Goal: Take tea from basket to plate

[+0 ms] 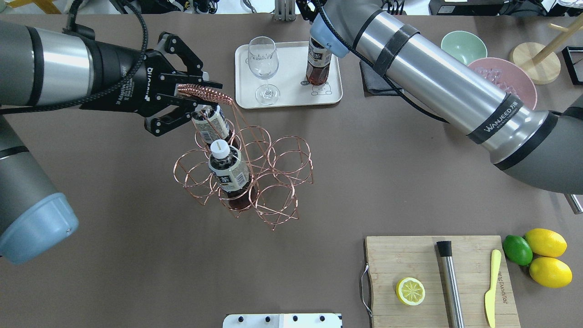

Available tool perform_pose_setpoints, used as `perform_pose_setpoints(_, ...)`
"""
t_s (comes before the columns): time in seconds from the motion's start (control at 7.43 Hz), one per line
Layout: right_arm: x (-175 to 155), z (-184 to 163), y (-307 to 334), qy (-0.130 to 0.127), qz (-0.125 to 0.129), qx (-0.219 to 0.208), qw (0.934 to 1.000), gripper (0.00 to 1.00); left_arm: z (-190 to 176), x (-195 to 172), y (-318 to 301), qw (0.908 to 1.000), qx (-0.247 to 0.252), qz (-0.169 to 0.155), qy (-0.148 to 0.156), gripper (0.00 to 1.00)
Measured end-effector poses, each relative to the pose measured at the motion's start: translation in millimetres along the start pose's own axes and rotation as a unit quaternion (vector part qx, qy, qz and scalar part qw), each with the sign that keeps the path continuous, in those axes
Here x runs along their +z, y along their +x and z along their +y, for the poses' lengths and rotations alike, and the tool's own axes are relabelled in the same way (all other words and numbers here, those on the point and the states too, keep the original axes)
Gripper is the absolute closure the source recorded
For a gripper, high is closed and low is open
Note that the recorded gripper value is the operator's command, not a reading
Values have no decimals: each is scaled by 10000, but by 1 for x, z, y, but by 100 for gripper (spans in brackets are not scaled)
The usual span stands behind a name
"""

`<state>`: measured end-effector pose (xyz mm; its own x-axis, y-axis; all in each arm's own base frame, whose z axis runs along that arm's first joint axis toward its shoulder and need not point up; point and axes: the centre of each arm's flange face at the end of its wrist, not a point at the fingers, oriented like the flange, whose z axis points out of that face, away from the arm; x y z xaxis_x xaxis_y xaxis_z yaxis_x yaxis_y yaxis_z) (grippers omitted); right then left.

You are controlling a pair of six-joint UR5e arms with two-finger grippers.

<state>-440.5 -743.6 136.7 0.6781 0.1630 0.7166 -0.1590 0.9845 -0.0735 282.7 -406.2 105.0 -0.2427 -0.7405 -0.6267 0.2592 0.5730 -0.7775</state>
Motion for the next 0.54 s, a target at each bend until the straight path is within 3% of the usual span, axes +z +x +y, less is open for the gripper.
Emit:
perform_pose_setpoints(0.13,0,-2,-3,21,-3,-10,10000,100,-21,-12,0,9978,633,-162,100,100)
perform_pose_setpoints(0.27,-1,-3,-5,30,-5,-15,10000,70,-42,-29,4,9917,1226,-333,217,100)
perform_pose_setpoints(0.54,-1,-4,-6,48,-30,-30,10000,26,-87,-68,18,9703,2301,-581,463,100)
